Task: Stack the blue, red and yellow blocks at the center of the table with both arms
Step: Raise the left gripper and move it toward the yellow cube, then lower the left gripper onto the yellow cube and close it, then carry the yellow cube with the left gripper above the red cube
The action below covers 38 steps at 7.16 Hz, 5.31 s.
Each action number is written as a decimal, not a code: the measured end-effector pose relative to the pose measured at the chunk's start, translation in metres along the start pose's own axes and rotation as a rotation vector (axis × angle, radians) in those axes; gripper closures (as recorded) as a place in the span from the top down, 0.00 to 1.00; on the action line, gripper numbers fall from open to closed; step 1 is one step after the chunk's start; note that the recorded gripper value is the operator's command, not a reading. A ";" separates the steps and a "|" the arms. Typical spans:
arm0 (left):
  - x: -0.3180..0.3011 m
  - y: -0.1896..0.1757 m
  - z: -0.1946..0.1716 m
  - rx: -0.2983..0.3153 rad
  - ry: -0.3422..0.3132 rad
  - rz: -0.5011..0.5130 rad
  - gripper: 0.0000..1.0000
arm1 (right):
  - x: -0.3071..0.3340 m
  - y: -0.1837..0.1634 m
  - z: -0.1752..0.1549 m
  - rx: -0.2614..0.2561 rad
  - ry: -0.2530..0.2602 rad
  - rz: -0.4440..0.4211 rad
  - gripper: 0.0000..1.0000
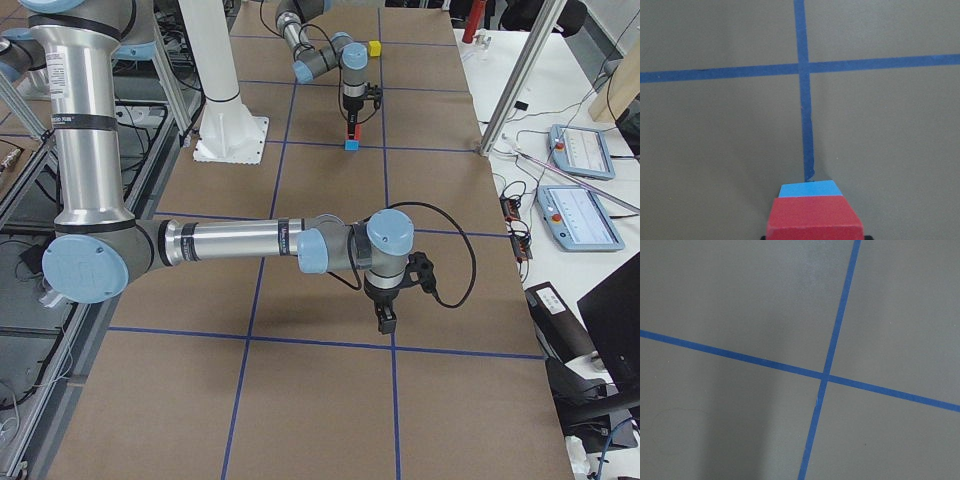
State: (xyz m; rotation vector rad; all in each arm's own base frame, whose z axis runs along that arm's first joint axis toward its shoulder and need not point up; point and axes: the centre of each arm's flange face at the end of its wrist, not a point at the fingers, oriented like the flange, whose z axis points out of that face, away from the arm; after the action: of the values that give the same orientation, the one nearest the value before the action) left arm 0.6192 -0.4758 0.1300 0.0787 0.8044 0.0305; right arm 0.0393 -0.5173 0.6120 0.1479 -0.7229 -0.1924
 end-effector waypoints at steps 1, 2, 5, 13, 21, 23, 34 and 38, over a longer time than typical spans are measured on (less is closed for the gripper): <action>-0.004 -0.007 -0.008 0.007 0.005 -0.007 0.99 | 0.000 -0.001 0.000 0.001 -0.001 -0.001 1.00; -0.020 -0.023 -0.023 0.005 0.020 -0.027 0.99 | -0.001 -0.001 -0.001 0.001 -0.001 -0.001 1.00; -0.149 -0.062 -0.061 -0.024 0.074 -0.002 0.99 | -0.001 -0.002 0.000 0.001 -0.001 -0.001 1.00; -0.617 -0.060 -0.052 -0.083 -0.114 0.033 1.00 | -0.003 -0.006 -0.003 0.006 -0.002 -0.002 1.00; -0.703 -0.041 0.025 0.052 -0.046 -0.268 1.00 | -0.005 -0.007 -0.005 0.011 0.000 -0.007 1.00; -0.703 -0.041 0.025 0.053 -0.047 -0.282 1.00 | -0.005 -0.007 -0.005 0.010 0.000 -0.006 1.00; -0.656 -0.043 0.018 0.105 0.031 -0.162 0.00 | -0.005 -0.008 -0.005 0.012 0.000 -0.008 1.00; -0.469 -0.075 -0.046 0.180 0.127 0.017 0.00 | -0.003 -0.005 -0.003 0.008 0.000 -0.004 1.00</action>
State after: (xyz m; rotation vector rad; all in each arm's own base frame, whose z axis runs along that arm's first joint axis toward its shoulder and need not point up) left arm 0.2613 -0.5750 0.4290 0.2558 0.9327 -0.0212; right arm 0.0386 -0.5207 0.6063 0.1569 -0.7240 -0.1931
